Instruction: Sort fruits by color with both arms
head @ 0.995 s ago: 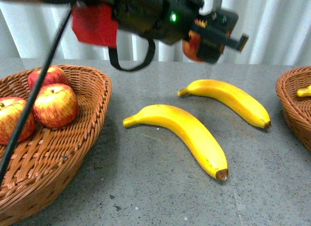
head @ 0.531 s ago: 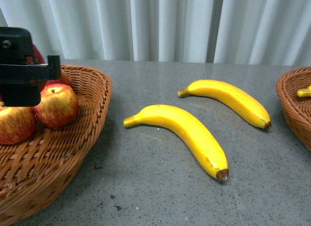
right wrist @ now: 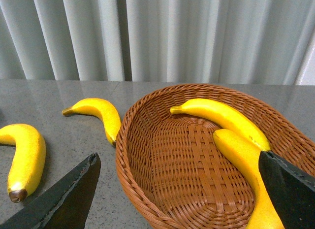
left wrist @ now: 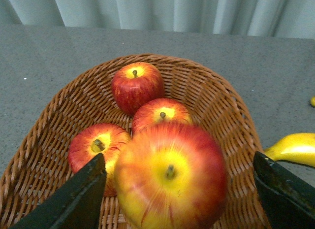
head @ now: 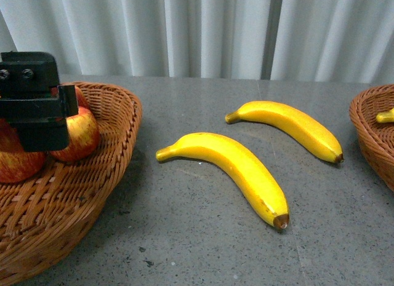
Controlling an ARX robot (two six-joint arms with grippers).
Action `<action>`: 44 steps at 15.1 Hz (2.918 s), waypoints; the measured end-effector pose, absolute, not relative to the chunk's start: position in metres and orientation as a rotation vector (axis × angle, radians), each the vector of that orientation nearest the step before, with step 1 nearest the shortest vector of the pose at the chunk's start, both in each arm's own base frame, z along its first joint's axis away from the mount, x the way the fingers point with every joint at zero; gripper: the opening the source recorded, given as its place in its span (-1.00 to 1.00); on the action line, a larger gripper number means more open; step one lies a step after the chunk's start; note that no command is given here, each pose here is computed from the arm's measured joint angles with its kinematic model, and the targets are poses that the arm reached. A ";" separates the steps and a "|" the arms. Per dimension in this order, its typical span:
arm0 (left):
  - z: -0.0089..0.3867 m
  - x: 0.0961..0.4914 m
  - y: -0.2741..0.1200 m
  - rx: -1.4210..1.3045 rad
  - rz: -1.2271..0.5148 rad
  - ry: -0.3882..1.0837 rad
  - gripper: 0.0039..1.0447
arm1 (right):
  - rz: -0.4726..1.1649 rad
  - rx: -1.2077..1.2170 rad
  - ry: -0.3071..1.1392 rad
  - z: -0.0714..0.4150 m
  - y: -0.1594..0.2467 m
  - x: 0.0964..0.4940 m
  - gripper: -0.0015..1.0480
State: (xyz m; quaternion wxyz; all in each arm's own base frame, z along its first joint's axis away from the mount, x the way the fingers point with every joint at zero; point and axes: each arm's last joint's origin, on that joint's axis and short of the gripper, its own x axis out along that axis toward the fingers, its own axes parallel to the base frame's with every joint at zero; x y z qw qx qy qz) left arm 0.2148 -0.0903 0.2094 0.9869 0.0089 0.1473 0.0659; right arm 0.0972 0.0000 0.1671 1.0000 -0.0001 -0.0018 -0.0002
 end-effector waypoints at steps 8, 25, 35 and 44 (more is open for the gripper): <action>0.250 0.146 -0.073 0.018 0.096 0.019 0.70 | 0.000 0.000 -0.004 0.167 0.000 0.097 0.87; 0.181 0.109 0.002 0.000 0.029 0.002 -0.98 | 0.000 0.000 -0.003 0.167 0.000 0.097 0.87; 0.167 0.097 0.000 0.001 0.000 -0.001 -0.98 | 0.000 0.000 -0.004 0.167 0.000 0.097 0.87; 0.167 0.097 0.000 0.001 0.000 -0.001 0.70 | 0.000 0.000 -0.004 0.167 0.000 0.097 0.87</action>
